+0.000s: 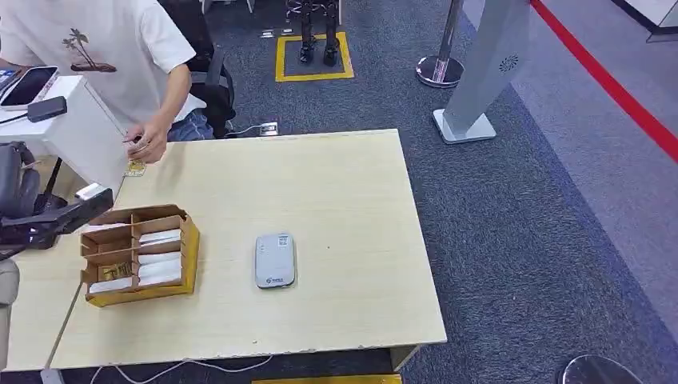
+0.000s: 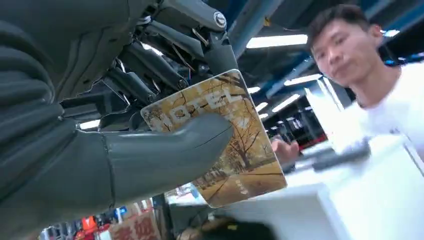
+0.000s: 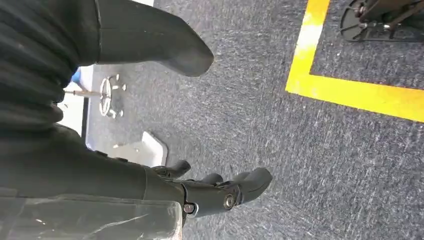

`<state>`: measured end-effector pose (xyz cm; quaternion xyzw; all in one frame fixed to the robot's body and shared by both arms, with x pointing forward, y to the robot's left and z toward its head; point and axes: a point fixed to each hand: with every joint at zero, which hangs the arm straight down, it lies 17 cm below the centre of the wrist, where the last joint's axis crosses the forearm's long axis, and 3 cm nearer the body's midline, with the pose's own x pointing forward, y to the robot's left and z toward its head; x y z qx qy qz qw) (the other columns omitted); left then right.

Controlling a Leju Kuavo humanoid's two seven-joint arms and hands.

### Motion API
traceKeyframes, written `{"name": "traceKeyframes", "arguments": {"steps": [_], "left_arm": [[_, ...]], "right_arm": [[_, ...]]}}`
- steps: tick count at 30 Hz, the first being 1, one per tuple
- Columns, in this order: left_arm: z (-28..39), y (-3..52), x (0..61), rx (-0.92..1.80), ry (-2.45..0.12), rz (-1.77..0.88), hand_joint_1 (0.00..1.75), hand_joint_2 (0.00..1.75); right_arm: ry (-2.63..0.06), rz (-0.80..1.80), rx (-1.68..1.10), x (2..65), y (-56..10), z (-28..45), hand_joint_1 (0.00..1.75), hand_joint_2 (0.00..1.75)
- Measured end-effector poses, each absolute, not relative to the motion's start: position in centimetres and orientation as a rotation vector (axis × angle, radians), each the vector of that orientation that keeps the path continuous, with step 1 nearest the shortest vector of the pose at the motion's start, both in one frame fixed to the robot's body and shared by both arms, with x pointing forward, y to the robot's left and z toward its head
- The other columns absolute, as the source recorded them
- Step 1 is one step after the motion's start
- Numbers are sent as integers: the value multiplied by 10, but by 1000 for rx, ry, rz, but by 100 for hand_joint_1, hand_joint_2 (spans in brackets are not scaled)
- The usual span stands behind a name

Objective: Pass the card to the sensor for recognition and then transmit it.

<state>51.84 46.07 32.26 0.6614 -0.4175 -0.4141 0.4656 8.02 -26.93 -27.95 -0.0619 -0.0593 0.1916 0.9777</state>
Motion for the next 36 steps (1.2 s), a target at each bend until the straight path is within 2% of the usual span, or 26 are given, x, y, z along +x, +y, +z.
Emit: {"name": "traceKeyframes", "arguments": {"steps": [8,19,31,32,33,36], "left_arm": [[372,414,570,1626,-1193,-867,175,175],[352,342,606,1437,-1292,-864,175,175],[335,305,617,1333,-1331,-890,175,175],[334,303,617,1328,-1332,-892,124,175],[333,302,617,1323,-1334,-893,0,175],[332,298,618,1312,-1337,-892,0,175]], "right_arm": [[-126,428,-126,83,-268,-279,0,175],[-126,441,-125,83,-266,-279,0,175],[-122,441,-122,82,-266,-279,0,175],[-122,442,-122,82,-265,-279,0,175],[-121,441,-122,81,-266,-279,0,175],[-121,441,-122,81,-265,-279,0,175]]}}
